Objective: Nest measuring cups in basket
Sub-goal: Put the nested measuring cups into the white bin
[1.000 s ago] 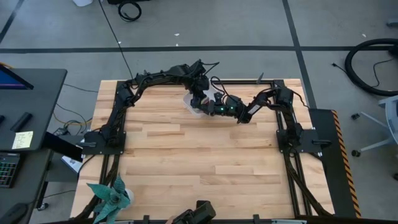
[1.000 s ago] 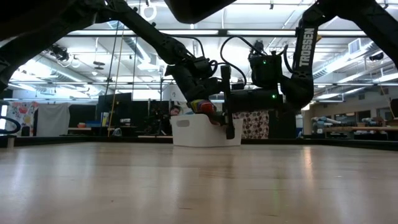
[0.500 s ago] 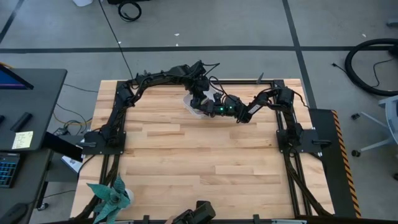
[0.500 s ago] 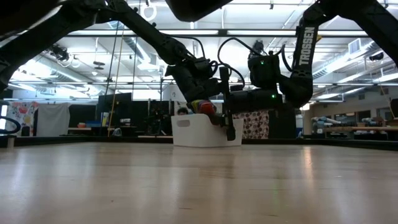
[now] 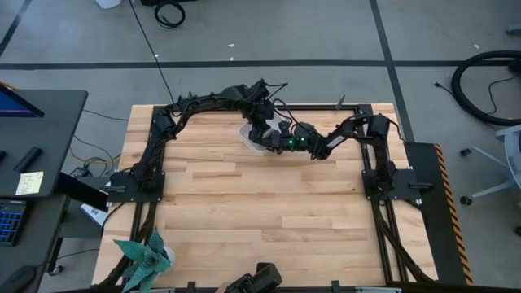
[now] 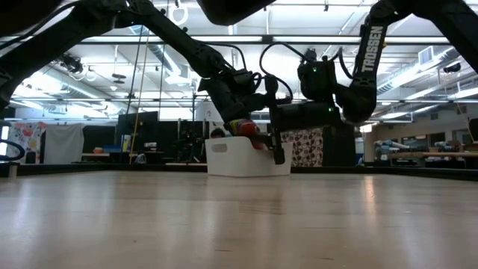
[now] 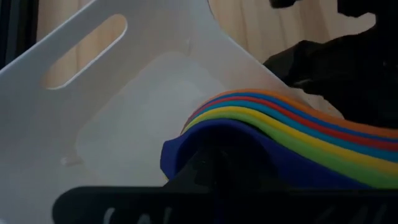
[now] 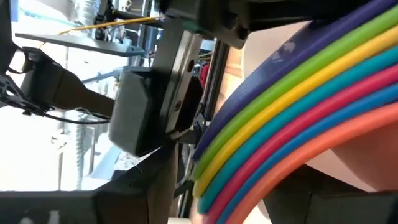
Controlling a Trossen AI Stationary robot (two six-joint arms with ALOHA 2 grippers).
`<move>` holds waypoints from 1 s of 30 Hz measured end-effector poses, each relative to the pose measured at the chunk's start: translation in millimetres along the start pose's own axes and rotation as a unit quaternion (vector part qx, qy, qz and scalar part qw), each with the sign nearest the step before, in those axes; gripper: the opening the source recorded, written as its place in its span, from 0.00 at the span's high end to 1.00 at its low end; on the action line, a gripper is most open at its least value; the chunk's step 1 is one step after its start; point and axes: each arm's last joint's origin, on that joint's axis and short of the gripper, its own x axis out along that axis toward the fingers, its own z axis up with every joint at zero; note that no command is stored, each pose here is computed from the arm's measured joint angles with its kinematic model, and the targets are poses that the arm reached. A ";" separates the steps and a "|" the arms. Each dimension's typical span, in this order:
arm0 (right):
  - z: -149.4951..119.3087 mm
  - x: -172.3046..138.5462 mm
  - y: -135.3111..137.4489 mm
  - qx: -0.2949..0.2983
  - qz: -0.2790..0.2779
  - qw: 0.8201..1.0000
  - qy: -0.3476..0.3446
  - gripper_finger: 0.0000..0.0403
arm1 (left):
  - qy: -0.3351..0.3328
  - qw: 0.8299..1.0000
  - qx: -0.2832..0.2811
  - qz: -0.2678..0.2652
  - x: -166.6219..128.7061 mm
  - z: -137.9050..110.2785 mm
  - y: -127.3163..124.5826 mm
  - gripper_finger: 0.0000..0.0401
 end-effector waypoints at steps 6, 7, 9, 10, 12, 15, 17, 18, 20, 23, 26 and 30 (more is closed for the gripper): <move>1.6 -3.0 9.5 -0.005 -0.041 0.999 0.016 0.48 | 0.003 1.000 0.001 0.004 0.4 -0.5 0.3 0.98; 1.3 -3.8 9.4 -0.005 -0.051 0.999 0.019 0.48 | 0.003 1.000 0.002 0.004 0.4 -0.4 0.3 0.98; 2.2 -4.8 13.8 -0.005 -0.052 0.998 0.019 0.48 | 0.002 1.000 0.002 0.004 0.4 -0.3 0.4 0.98; 2.5 -5.2 15.4 -0.005 -0.054 0.998 0.020 0.48 | 0.002 1.000 0.002 0.004 0.4 -0.3 0.3 0.98; 2.2 -5.7 14.9 -0.002 -0.062 0.998 0.023 0.48 | 0.002 1.000 0.002 0.004 0.4 -0.3 0.3 0.98; 2.4 -6.6 17.0 0.007 -0.063 0.998 0.025 0.48 | 0.002 1.000 0.002 0.003 0.4 -0.3 0.3 0.98; 2.1 -6.6 18.8 0.017 -0.059 0.998 0.031 0.48 | 0.002 1.000 0.002 0.003 0.4 -0.3 0.3 0.98; 0.8 -6.6 18.3 0.024 -0.063 0.997 0.037 0.48 | 0.002 1.000 0.002 0.003 0.4 -0.3 0.2 0.98; -2.6 -6.1 17.9 0.033 -0.067 0.996 0.048 0.48 | 0.002 1.000 0.001 0.003 0.4 -0.3 0.2 0.98; -8.8 -4.5 19.7 0.043 -0.063 0.995 0.064 0.48 | 0.002 1.000 0.001 0.003 0.4 -0.4 0.2 0.98; -14.8 -3.0 21.9 0.052 -0.058 0.994 0.074 0.48 | 0.002 1.000 0.001 0.002 0.4 -0.4 0.2 0.98; -22.2 -1.4 24.4 0.061 -0.052 0.992 0.092 0.48 | 0.002 1.000 0.001 0.002 0.4 -0.4 0.2 0.98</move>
